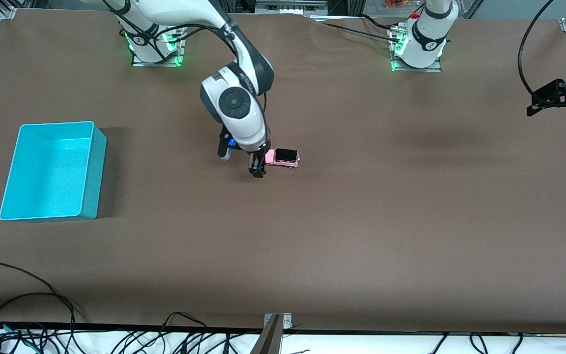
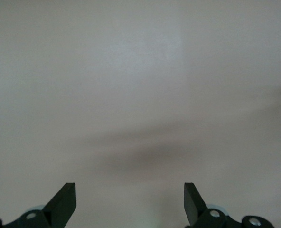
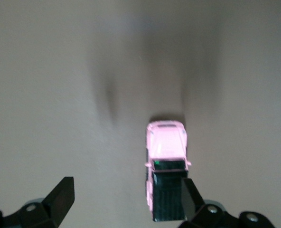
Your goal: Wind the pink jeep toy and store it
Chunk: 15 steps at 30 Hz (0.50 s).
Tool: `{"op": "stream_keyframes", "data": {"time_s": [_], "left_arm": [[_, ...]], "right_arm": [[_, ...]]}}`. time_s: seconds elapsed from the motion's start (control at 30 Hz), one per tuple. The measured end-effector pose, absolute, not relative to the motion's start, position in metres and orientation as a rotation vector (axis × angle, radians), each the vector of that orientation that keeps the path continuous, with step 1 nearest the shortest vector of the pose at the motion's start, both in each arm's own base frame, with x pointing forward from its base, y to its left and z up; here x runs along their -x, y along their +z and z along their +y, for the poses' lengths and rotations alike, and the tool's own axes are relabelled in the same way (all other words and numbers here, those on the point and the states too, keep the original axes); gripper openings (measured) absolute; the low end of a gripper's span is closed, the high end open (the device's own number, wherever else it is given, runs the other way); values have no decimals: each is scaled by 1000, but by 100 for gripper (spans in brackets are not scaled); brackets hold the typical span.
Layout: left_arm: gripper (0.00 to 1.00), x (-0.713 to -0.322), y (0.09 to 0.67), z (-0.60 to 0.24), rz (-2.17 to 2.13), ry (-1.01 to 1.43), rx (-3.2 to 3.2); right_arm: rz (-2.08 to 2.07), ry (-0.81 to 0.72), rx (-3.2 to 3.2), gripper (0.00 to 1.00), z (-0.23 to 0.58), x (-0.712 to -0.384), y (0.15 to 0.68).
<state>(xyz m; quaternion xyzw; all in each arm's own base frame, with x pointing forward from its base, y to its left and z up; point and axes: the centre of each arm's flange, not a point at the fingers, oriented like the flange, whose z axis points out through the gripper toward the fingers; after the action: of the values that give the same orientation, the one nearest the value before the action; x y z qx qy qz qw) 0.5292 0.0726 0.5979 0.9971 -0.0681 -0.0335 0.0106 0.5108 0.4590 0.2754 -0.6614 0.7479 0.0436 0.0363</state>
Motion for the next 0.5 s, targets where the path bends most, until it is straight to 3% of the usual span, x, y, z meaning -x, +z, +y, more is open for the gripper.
{"op": "stream_keyframes", "data": {"time_s": [0.5], "left_arm": [[100,-524,602,84,-177,-132,-3108]], "right_arm": [[2328,125,2030,100,504,-473,218]]}}
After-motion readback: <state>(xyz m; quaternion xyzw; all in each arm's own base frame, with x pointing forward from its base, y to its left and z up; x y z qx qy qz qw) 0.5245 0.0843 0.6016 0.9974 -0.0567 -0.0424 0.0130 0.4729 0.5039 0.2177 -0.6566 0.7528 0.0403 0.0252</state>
